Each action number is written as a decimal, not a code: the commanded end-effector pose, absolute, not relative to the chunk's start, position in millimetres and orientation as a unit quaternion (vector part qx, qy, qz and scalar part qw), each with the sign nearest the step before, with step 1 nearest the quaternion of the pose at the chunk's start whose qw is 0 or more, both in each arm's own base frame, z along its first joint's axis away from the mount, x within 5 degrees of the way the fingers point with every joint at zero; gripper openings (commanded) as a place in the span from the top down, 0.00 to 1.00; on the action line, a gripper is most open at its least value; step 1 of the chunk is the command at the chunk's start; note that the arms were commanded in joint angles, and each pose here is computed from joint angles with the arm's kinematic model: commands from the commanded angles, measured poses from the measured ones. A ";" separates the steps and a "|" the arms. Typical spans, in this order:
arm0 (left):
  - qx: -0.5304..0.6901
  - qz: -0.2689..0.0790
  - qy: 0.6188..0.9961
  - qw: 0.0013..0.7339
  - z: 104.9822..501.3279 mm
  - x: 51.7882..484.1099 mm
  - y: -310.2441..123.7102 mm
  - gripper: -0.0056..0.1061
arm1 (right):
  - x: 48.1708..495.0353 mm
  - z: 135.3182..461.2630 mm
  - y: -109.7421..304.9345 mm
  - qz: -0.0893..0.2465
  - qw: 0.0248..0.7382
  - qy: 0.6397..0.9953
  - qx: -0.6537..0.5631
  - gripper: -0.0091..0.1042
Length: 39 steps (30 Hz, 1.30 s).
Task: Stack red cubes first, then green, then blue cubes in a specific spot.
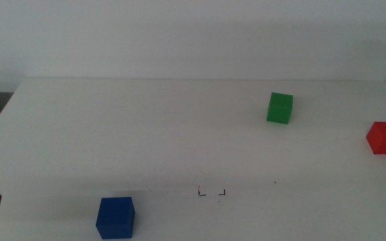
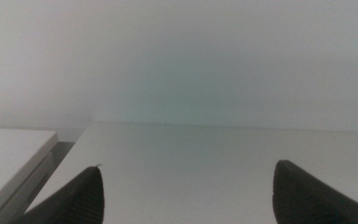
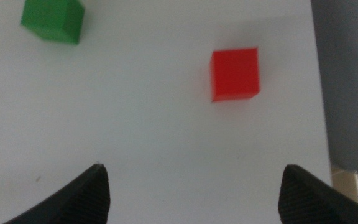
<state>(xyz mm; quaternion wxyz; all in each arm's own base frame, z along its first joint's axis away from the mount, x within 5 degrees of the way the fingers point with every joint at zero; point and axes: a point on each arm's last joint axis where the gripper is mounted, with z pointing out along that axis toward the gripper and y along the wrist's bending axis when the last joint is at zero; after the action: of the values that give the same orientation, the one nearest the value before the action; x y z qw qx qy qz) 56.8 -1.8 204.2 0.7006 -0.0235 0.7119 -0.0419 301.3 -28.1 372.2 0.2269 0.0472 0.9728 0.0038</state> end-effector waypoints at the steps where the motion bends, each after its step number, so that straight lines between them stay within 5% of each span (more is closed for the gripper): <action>1: -0.023 -0.043 0.708 0.705 205.0 56.4 -1.9 0.14 | 318.2 368.0 -44.3 -0.001 0.219 0.974 0.049 0.11; 9: -0.023 -0.043 0.708 0.705 205.0 56.4 -1.9 0.14 | 361.5 329.9 -84.4 -0.019 0.173 0.984 0.045 0.11; 15: -0.023 -0.043 0.708 0.705 205.0 56.4 -1.9 0.14 | 384.2 284.5 -86.3 -0.009 0.117 0.993 0.035 0.11; 21: -0.023 -0.043 0.708 0.705 205.0 56.4 -1.9 0.14 | 405.4 250.1 -81.3 -0.041 0.105 0.994 0.008 0.11; 39: -0.023 -0.043 0.708 0.705 205.0 56.4 -1.9 0.14 | 428.0 201.7 -83.7 -0.036 0.104 0.994 0.006 0.11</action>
<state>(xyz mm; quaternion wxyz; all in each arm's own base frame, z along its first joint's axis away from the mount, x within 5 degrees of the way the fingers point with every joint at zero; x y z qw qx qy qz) 56.7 -1.8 204.2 0.7009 -0.0229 0.7117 -0.0412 425.3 -82.8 201.7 0.0957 0.0107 0.9949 -0.0310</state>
